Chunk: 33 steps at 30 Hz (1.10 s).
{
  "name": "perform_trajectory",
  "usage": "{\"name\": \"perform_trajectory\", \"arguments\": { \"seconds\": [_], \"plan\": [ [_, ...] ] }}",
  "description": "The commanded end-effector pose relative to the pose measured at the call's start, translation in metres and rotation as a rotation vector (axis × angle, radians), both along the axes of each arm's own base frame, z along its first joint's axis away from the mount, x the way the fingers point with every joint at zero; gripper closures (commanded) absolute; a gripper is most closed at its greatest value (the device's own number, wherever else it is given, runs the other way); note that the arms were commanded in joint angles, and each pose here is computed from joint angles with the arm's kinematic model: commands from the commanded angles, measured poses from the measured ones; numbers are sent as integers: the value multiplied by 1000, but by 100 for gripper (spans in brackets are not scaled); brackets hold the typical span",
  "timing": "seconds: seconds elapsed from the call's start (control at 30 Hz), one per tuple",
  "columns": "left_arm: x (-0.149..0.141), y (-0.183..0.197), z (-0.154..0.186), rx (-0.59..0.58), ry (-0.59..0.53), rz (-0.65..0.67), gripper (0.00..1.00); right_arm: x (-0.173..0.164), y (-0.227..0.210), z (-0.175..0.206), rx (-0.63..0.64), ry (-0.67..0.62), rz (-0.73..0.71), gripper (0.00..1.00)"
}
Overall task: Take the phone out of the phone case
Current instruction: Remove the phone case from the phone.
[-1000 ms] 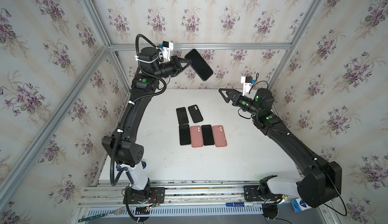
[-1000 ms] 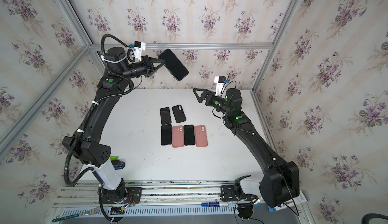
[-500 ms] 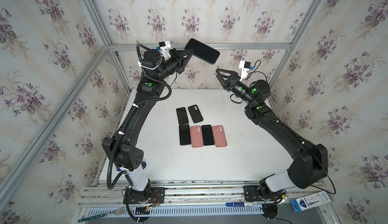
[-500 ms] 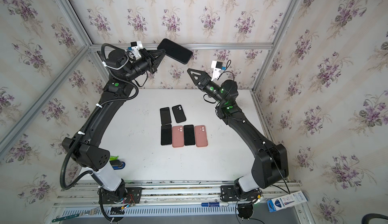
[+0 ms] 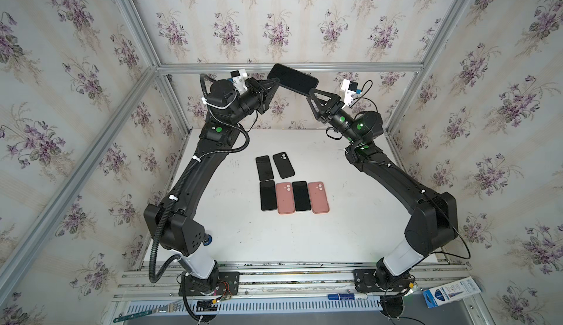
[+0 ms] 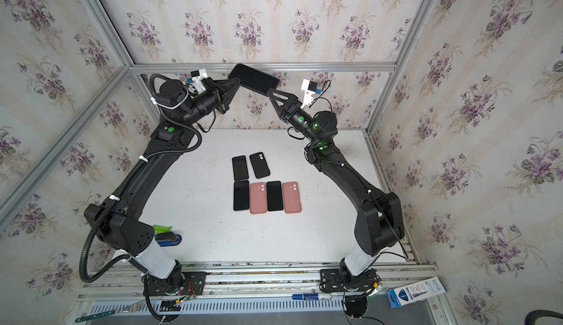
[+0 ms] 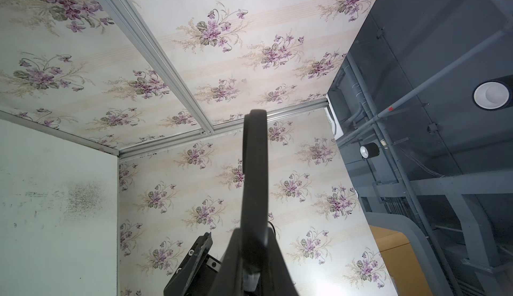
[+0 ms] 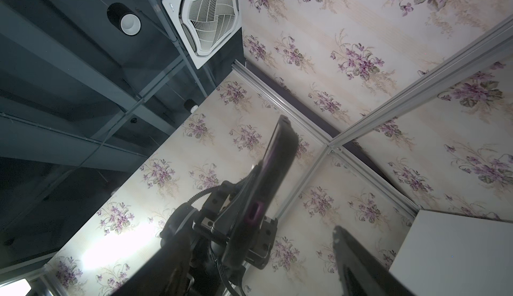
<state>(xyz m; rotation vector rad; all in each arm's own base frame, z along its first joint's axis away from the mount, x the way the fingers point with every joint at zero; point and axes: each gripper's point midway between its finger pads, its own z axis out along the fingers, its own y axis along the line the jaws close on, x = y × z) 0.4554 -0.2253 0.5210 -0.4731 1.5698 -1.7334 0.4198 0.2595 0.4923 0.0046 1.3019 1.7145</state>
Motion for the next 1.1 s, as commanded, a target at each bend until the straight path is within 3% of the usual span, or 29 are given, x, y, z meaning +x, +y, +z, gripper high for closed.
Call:
{"name": "perform_trajectory", "arguments": {
  "seconds": [0.0,0.23,0.37,0.5,0.83,0.97,1.07],
  "plan": [
    [-9,3,23,-50,-82,0,100,-11,-1,21,51,-64,34,29],
    [-7,1,20,-47,-78,-1,100,-8,3,19,79,-52,75,66],
    [-6,0,18,-46,-76,1,100,-7,5,18,77,-46,86,70],
    [-5,-1,17,-44,-75,5,100,-8,7,14,78,-40,99,82],
    [-10,-14,11,22,-125,-18,100,-6,11,15,94,-32,136,100],
    [-12,-15,11,33,-140,-25,99,-8,12,15,92,-31,153,100],
    [-11,-16,8,38,-137,-30,68,-10,12,13,94,-25,160,100]
  ]
}}
